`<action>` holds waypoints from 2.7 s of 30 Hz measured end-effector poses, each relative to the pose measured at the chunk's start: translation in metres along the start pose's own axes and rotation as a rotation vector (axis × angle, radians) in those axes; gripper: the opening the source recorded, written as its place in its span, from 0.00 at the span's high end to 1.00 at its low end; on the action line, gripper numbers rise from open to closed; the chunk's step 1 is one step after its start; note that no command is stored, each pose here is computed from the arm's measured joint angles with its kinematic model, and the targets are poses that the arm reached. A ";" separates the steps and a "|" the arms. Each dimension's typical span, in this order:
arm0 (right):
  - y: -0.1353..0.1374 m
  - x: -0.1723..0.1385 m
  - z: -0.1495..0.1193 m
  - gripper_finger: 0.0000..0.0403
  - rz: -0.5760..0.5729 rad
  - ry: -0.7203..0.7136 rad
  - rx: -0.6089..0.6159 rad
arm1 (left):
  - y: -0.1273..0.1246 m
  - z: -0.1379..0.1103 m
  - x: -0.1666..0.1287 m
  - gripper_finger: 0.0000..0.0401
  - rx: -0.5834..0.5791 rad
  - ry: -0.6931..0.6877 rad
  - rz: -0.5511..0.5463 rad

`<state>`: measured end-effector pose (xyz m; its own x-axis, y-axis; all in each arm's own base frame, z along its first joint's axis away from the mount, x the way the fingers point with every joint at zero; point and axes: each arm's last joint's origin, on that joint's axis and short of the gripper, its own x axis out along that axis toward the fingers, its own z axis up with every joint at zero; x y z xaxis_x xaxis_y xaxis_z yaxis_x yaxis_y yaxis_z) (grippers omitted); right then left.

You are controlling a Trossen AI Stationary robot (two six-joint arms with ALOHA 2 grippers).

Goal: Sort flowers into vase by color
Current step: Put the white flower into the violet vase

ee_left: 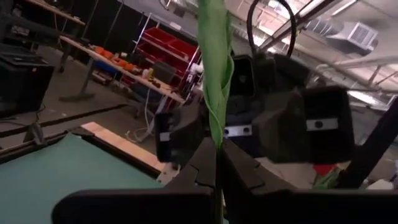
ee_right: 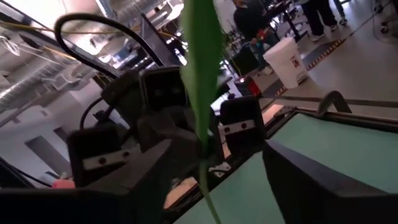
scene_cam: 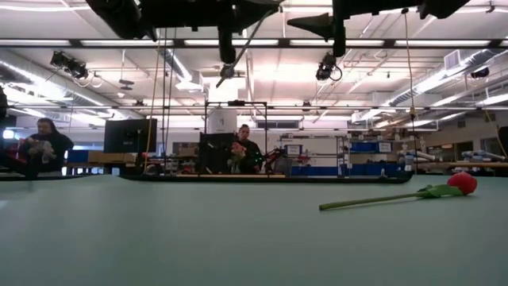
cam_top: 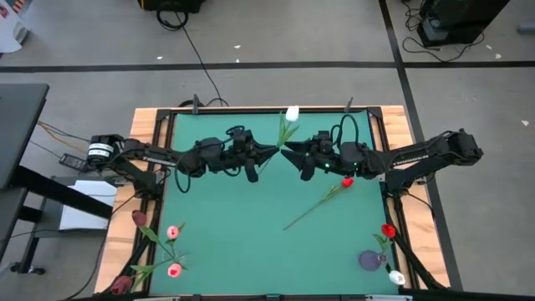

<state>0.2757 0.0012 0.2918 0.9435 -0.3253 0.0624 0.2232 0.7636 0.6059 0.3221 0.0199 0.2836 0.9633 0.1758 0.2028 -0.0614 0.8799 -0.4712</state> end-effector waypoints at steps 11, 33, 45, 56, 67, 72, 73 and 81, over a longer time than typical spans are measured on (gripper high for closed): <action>-0.003 0.003 0.006 0.57 0.076 0.019 -0.019 | -0.002 -0.003 0.002 0.97 0.023 0.071 -0.043; -0.006 0.005 0.007 0.98 0.052 0.087 -0.208 | 0.001 -0.008 -0.001 0.65 0.026 0.198 -0.087; 0.053 -0.025 0.062 0.99 -0.027 0.537 -0.544 | -0.017 0.034 -0.043 0.40 0.241 0.352 -0.218; 0.056 -0.133 0.124 0.99 -0.001 0.498 -0.411 | -0.031 0.066 -0.061 0.40 0.241 0.216 -0.265; 0.053 -0.185 0.123 0.99 0.334 0.816 -0.302 | -0.032 0.067 -0.060 0.40 0.198 0.204 -0.265; 0.042 -0.202 0.116 0.99 0.333 1.024 -0.346 | -0.032 0.067 -0.060 0.40 0.198 0.205 -0.265; 0.040 -0.206 0.116 0.99 0.351 1.054 -0.347 | -0.032 0.067 -0.060 0.40 0.198 0.205 -0.265; 0.041 -0.230 0.136 0.99 0.713 1.082 -0.173 | -0.032 0.067 -0.060 0.40 0.195 0.205 -0.265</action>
<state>0.0342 0.0320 0.4105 0.5665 0.7264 -0.3891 -0.4523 0.6688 0.5900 0.2486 0.0108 0.3440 0.9836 -0.1431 0.1100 0.1667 0.9540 -0.2492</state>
